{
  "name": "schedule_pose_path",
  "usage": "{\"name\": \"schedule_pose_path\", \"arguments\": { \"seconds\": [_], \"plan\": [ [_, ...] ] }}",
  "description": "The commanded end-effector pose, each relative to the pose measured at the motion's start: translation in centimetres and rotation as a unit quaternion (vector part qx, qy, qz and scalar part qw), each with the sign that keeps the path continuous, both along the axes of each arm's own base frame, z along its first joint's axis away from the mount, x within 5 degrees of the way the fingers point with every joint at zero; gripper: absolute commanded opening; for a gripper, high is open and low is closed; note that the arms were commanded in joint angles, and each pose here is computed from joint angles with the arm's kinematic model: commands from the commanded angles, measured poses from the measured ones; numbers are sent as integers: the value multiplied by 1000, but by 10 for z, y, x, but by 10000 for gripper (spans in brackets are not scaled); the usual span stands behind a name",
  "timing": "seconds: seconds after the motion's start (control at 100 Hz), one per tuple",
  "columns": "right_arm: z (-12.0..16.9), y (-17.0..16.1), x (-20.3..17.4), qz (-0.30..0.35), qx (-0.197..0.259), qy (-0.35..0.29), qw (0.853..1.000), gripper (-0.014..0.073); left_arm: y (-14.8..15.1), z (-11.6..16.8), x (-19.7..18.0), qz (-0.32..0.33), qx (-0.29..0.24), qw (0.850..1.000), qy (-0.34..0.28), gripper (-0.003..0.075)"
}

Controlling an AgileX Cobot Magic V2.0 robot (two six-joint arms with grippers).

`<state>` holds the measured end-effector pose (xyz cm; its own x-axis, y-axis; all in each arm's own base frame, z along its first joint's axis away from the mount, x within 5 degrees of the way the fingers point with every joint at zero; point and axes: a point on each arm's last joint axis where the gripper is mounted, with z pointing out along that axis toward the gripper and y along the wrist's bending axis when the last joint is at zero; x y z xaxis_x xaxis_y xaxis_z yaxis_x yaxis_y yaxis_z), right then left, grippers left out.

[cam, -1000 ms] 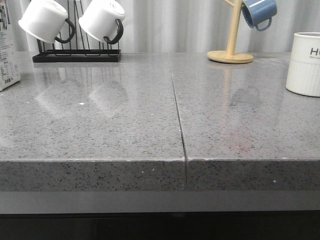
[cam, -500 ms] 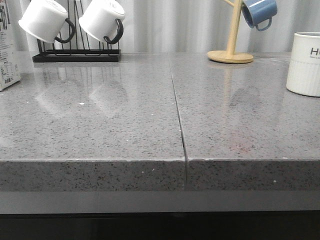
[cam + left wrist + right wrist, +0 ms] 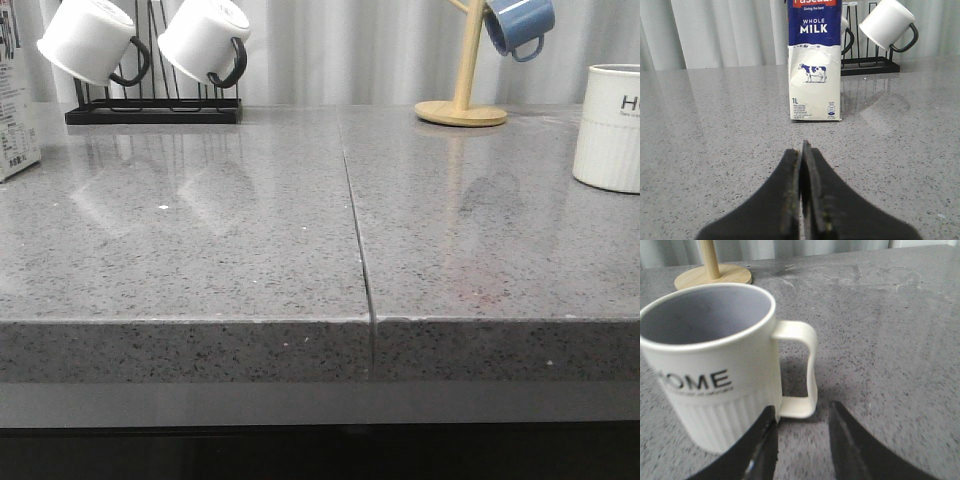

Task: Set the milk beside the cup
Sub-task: 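Grasp the white HOME mug with the right gripper, then slide the held mug toward the table centre with the right gripper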

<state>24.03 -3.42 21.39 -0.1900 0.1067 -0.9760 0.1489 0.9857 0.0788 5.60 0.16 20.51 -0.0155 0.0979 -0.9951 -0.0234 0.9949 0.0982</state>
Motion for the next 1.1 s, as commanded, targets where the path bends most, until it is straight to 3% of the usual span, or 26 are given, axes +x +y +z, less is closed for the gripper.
{"name": "schedule_pose_path", "arguments": {
  "seconds": [0.0,0.41,0.65,0.87,1.09],
  "plan": [
    [19,-4,17,-2,-11,-64,998,277,0,-6,-1,-2,-5,999,-33,-20],
    [10,-14,70,-13,-2,-60,998,265,0,-6,-1,-2,-5,999,-33,-20],
    [9,-14,78,-12,-3,-60,998,-73,0,-6,-1,-2,-5,999,-33,-20],
    [15,0,78,9,-3,-72,997,-66,0,-6,-1,-2,-5,999,-33,-20],
    [32,47,86,83,2,-97,992,-66,0,-6,-1,-2,-5,999,-33,-20]
  ]
}}
